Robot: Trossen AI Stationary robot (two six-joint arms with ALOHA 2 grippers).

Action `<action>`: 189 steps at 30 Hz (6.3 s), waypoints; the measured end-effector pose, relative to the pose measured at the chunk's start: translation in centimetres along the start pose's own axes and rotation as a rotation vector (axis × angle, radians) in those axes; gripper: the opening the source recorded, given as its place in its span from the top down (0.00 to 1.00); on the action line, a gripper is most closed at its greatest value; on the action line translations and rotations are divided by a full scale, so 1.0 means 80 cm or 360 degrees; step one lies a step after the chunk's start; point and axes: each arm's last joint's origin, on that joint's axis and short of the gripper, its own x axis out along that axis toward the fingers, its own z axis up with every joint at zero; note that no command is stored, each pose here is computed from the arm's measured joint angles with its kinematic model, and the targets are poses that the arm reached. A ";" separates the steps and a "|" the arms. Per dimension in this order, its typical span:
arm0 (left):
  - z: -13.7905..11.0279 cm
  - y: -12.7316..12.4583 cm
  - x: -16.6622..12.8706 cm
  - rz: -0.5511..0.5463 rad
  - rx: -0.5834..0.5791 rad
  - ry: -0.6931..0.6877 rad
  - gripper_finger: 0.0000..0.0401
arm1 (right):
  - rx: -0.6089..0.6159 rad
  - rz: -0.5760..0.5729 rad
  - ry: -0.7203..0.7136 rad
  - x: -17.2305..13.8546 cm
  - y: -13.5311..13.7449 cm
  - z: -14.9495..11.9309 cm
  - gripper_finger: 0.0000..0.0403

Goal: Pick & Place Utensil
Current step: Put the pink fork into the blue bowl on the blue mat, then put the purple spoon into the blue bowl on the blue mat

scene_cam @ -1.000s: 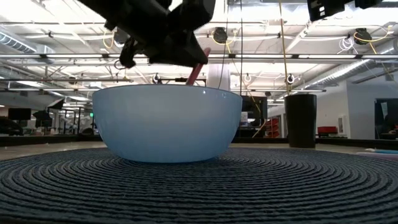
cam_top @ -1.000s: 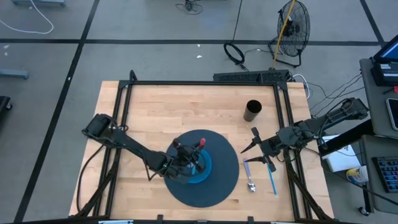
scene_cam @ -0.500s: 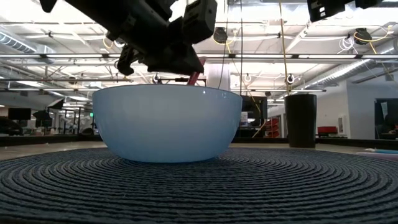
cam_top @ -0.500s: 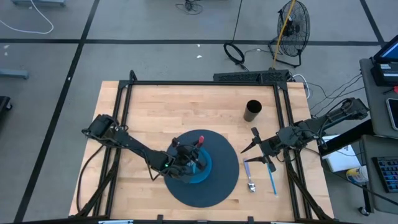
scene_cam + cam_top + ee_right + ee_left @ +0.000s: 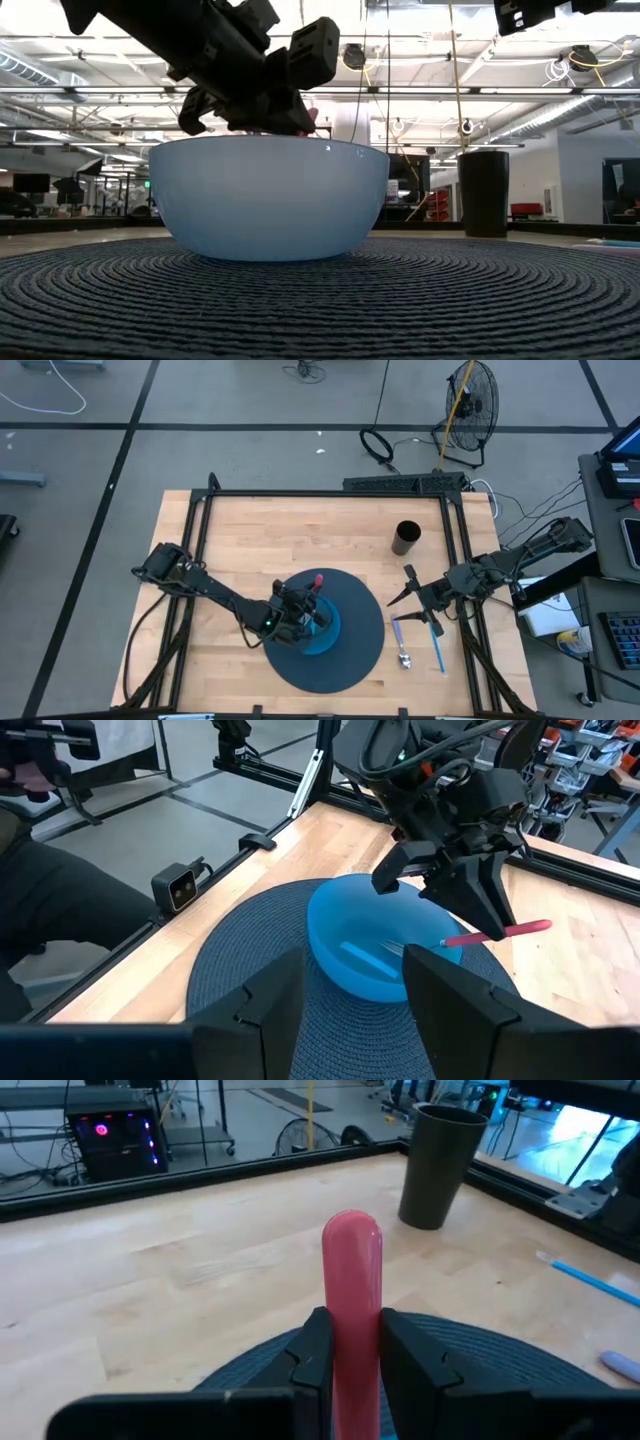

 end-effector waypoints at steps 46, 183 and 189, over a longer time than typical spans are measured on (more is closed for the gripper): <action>0.005 0.003 0.010 -0.0056 0.0156 0.0129 0.63 | 0.0060 0.0000 0.0000 0.000 0.000 0.000 0.59; 0.086 0.325 -0.084 -0.1422 0.0512 -0.0880 0.77 | 0.0775 -0.0685 0.0797 0.099 0.014 -0.018 0.59; 0.077 0.328 -0.082 -0.1432 0.0456 -0.0709 0.77 | 0.0786 -0.0702 0.0798 0.098 0.014 -0.019 0.59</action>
